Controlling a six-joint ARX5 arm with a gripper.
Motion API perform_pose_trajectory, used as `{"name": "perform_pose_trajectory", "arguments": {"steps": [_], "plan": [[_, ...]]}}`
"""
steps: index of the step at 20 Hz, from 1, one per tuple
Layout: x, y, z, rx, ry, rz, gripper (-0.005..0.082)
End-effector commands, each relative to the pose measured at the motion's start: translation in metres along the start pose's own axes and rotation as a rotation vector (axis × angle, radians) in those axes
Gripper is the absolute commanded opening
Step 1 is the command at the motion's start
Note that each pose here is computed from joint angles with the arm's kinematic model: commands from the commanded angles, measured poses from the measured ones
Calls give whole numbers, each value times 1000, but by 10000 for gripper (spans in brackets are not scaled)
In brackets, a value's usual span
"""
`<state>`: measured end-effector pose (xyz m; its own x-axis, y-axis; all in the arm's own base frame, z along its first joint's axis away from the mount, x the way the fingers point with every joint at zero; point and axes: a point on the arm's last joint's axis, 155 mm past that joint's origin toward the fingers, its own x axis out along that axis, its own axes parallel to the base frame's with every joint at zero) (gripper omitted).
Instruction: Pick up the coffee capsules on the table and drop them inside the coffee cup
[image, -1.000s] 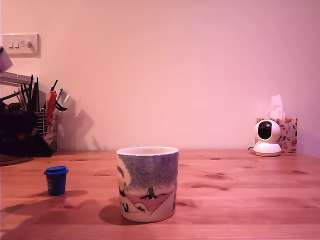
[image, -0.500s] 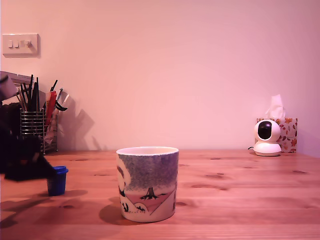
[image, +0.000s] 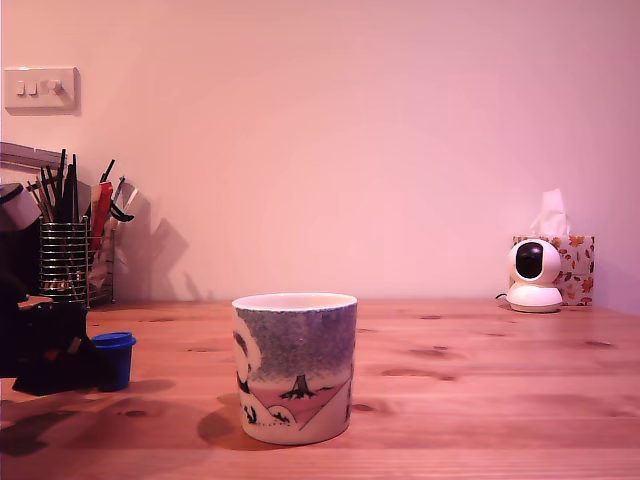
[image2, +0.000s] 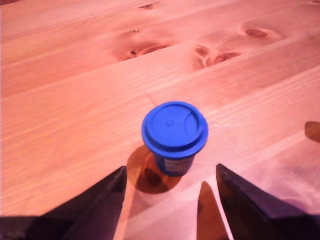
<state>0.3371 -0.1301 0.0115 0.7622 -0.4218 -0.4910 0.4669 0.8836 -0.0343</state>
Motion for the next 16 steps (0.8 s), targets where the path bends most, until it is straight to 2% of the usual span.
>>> {"name": "perform_pose_trajectory", "arguments": {"steps": [1,16], "plan": [[0,1,4,7,-22,0,516],[22,7,8,3,-19,-5,513]]}}
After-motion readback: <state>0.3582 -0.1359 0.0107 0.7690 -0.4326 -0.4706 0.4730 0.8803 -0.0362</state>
